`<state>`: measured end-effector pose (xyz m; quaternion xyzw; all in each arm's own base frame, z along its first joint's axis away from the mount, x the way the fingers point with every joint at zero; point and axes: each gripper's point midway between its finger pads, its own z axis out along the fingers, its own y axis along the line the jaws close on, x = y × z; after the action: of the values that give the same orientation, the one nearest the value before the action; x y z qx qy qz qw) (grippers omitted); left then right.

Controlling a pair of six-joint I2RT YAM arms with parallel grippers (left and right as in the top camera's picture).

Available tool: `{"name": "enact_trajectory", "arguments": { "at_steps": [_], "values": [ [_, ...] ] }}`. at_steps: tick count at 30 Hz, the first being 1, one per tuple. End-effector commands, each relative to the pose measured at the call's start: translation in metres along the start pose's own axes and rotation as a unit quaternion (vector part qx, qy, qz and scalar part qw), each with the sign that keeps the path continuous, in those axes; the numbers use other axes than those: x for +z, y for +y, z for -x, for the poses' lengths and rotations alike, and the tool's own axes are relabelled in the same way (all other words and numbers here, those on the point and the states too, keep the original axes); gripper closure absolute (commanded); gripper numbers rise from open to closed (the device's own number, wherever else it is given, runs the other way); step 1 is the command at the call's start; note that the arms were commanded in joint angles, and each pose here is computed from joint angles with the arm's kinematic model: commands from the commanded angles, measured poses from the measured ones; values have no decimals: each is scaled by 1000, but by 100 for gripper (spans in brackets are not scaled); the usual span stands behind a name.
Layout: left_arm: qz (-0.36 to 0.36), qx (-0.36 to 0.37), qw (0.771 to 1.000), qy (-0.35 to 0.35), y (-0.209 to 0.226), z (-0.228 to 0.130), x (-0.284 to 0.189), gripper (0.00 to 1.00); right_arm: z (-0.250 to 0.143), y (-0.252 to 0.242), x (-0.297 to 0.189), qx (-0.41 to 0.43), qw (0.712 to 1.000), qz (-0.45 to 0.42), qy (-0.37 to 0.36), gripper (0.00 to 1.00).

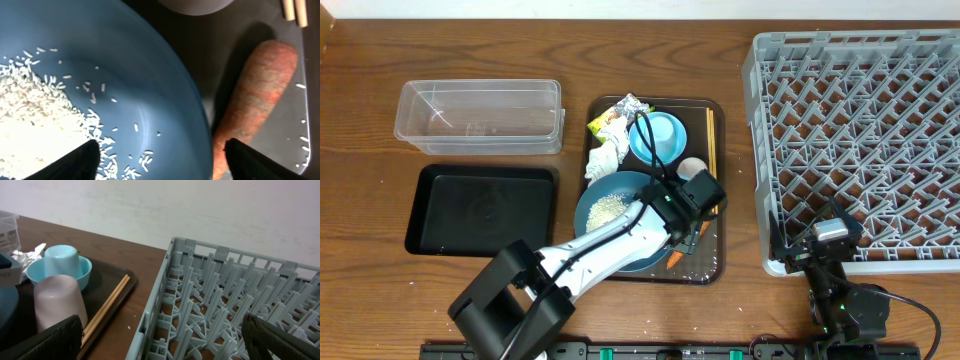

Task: Sort waste into correct bins and load items into the dishwasher rack
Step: 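Reach the left gripper to the blue plate and grasp its rim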

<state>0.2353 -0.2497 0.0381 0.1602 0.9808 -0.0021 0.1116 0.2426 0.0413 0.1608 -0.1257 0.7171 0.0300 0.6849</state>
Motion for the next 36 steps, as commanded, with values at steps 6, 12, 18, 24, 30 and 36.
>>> {"name": "enact_trajectory", "arguments": {
  "at_steps": [6, 12, 18, 24, 30, 36],
  "values": [
    [17, 6, 1000, 4, 5, -3, 8, 24, -1, -3, 0, -3, 1000, -6, 1, 1],
    [24, 8, 1000, 14, 6, -5, 17, 24, -1, -3, 0, -3, 1000, -6, 1, 1],
    [24, 4, 1000, 14, 6, -6, 17, 35, -1, -3, 0, -3, 1000, -6, 1, 1],
    [23, 4, 1000, 15, 5, -6, 17, 52, -1, -3, 0, -3, 1000, -6, 1, 1],
    [19, -2, 1000, 17, 4, -7, 17, 67, -1, -3, 0, -3, 1000, -6, 1, 1],
    [12, -2, 1000, 21, 1, -8, 17, 81, -1, -3, 0, -3, 1000, -6, 1, 1]
  ]
}}
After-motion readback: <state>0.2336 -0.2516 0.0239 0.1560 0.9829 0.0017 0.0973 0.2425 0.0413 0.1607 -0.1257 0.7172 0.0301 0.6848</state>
